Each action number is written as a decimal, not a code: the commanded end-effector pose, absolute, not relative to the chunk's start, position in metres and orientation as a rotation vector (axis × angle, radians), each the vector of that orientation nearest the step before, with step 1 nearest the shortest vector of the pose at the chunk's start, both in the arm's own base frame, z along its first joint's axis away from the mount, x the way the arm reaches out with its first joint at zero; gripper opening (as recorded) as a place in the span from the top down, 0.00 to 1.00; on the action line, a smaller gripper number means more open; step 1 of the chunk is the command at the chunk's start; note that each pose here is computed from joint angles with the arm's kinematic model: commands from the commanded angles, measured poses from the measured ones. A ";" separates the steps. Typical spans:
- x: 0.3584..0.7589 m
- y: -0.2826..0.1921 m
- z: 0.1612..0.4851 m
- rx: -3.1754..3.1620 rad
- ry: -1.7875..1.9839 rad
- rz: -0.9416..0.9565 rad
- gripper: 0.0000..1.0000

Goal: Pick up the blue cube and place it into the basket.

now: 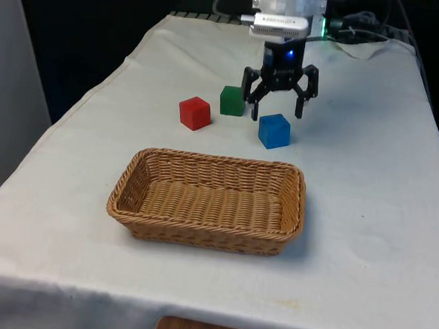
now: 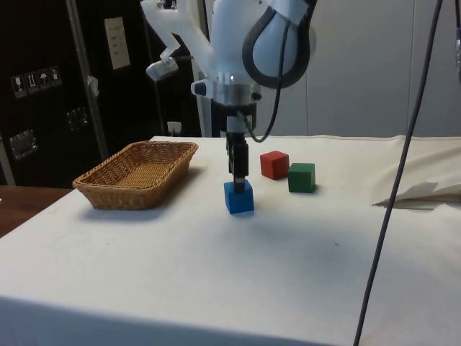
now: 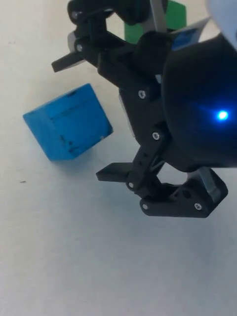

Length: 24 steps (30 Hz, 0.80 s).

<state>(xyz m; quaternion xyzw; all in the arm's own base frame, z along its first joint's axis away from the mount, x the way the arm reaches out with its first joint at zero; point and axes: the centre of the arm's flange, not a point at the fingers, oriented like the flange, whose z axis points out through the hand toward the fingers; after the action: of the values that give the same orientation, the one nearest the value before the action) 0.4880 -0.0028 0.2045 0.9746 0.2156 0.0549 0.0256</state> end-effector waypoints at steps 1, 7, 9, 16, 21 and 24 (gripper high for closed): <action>0.489 -0.004 0.200 3.003 0.674 0.181 0.00; 0.487 -0.003 0.183 3.006 0.688 0.171 0.00; 0.488 -0.004 0.173 2.993 0.702 0.184 0.00; 0.488 -0.004 0.165 2.990 0.711 0.185 0.71; 0.488 -0.004 0.164 2.989 0.714 0.185 1.00; 0.488 -0.003 0.165 2.998 0.714 0.174 1.00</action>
<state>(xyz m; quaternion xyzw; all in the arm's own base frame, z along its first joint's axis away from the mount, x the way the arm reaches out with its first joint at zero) 0.4877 -0.0027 0.1649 0.9709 0.2313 0.0564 0.0273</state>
